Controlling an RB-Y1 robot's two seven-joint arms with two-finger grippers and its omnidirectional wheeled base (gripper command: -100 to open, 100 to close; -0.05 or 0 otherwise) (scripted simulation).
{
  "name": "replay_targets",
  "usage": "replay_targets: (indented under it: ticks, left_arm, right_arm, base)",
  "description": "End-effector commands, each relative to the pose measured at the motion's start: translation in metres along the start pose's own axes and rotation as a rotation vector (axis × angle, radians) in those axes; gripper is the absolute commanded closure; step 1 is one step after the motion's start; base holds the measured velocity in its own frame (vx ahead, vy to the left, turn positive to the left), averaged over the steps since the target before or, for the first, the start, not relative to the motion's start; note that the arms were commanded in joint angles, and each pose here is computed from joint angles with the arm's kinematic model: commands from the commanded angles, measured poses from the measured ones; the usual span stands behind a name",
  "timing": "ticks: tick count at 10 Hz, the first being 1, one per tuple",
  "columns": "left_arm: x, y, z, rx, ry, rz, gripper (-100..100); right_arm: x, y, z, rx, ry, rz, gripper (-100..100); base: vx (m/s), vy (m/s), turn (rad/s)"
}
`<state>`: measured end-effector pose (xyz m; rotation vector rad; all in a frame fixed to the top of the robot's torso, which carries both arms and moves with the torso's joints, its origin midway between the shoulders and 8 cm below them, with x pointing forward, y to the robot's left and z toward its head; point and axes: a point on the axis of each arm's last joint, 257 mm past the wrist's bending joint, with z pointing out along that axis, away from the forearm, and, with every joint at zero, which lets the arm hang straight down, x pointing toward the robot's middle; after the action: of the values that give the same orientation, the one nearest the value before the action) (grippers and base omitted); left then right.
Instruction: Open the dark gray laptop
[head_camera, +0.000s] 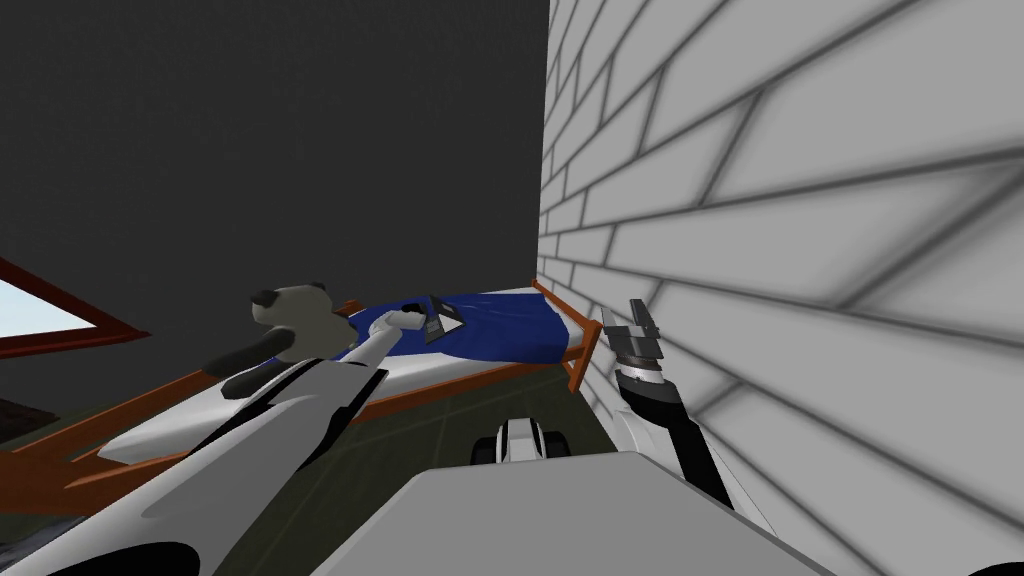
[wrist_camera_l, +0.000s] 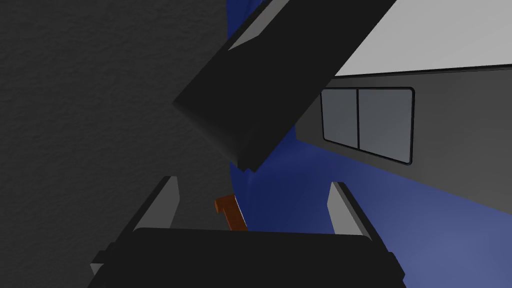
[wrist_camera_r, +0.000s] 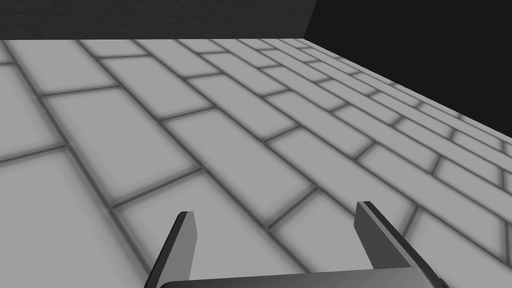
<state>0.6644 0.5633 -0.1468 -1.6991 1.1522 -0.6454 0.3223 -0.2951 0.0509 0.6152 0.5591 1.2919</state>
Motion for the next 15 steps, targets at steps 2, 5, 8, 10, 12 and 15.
replay_targets:
  ticks: [2, 5, 8, 10, 12, 15]
  left_arm:
    - [-0.021, -0.001, -0.004, -0.047, -0.054, 0.04, -100]
    - [-0.038, -0.001, -0.007, -0.084, -0.096, 0.069, -100]
    - [-0.043, -0.001, -0.008, -0.093, -0.105, 0.076, -100]
    - [-0.032, 0.007, -0.004, -0.079, -0.077, 0.042, 100]
    - [-0.021, 0.014, -0.001, -0.066, -0.05, 0.007, 100]
    - [-0.002, 0.03, 0.004, -0.04, 0.0, -0.066, 100]
  right_arm:
    - [0.0, 0.0, 0.0, 0.0, 0.0, 0.0, 0]
    - [0.0, 0.0, 0.0, 0.0, 0.0, 0.0, 0]
    - [0.0, 0.0, 0.0, 0.0, 0.0, 0.0, 0]
    - [0.0, 0.0, 0.0, 0.0, 0.0, 0.0, 0]
    - [0.0, 0.0, 0.0, 0.0, 0.0, 0.0, 0]
    - [0.0, 0.0, 0.0, 0.0, 0.0, 0.0, 0]
  base:
    - [-0.001, -0.025, -0.061]
    - [-0.001, -0.027, -0.041]
    - [-0.001, -0.012, -0.025]
    - [-0.007, 0.013, 0.035]
    - [-0.022, 0.054, 0.044]
    - [-0.025, 0.061, 0.054]
